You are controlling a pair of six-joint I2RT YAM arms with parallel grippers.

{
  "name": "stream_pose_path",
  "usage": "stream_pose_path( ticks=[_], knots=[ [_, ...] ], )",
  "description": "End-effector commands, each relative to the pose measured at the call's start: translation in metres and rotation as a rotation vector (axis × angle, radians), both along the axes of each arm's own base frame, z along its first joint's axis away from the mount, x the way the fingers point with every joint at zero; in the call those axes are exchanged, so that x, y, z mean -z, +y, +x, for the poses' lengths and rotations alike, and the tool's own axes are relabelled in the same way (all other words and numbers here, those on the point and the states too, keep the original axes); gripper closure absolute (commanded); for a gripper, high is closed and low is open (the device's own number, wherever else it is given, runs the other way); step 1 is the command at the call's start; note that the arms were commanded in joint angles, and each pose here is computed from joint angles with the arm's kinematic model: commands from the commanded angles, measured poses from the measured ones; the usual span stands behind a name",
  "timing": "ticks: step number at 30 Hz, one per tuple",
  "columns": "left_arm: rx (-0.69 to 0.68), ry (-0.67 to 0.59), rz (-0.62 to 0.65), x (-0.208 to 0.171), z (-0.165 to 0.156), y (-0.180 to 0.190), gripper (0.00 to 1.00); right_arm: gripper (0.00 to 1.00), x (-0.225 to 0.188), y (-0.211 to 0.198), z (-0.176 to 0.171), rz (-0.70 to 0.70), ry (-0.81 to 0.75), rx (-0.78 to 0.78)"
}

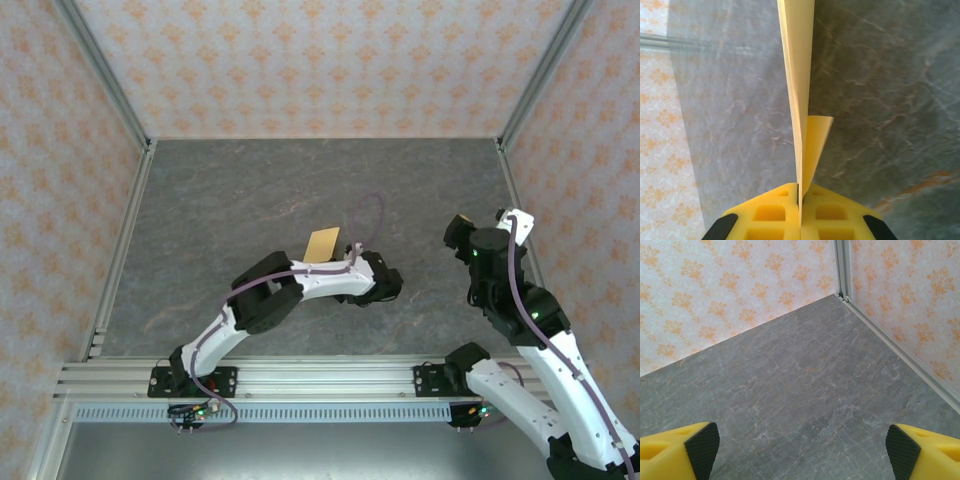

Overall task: Fold a paper plane with a square sheet of paper (fold left side to right side)
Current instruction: Turn over the paper at the center of the table.

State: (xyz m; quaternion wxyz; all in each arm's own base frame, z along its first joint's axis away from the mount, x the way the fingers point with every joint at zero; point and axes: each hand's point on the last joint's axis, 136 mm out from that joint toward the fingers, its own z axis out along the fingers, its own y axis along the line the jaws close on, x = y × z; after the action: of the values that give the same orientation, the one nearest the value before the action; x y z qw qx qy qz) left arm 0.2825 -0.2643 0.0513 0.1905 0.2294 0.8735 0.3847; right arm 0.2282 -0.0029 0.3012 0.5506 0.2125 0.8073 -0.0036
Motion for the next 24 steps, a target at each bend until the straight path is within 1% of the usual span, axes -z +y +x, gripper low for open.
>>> stream_pose_path(
  ticks=[1,5,6,11,13,14,16,18,21,24],
  knots=[
    [0.004,0.074,0.002,0.000,-0.007,-0.009,0.94,0.10,0.009,-0.006,-0.003,-0.047,0.034,0.018],
    [0.005,0.162,-0.016,0.015,-0.008,-0.026,0.91,0.10,0.011,-0.005,-0.003,-0.047,0.039,0.011],
    [0.006,0.178,-0.019,0.017,-0.009,-0.030,0.89,0.10,0.012,-0.004,-0.003,-0.048,0.042,0.008],
    [-0.001,0.259,-0.061,0.030,-0.010,-0.045,0.75,0.09,0.014,-0.003,-0.003,-0.056,0.053,-0.003],
    [-0.009,0.266,-0.103,0.029,-0.010,-0.050,0.66,0.08,0.015,-0.002,-0.003,-0.062,0.060,-0.011],
    [0.008,0.291,-0.127,0.028,-0.009,-0.054,0.61,0.07,0.016,-0.001,-0.002,-0.065,0.064,-0.016],
    [0.011,0.314,-0.202,0.024,-0.009,-0.065,0.55,0.05,0.018,0.001,-0.001,-0.071,0.075,-0.030],
    [0.018,0.334,-0.306,0.014,-0.008,-0.078,0.49,0.05,0.020,0.005,0.001,-0.074,0.094,-0.045],
    [0.043,0.374,-0.507,-0.006,-0.009,-0.103,0.43,0.04,0.025,0.011,0.005,-0.076,0.126,-0.073],
    [0.079,0.385,-0.699,-0.037,-0.007,-0.123,0.38,0.04,0.030,0.018,0.009,-0.071,0.146,-0.102]
  ],
)
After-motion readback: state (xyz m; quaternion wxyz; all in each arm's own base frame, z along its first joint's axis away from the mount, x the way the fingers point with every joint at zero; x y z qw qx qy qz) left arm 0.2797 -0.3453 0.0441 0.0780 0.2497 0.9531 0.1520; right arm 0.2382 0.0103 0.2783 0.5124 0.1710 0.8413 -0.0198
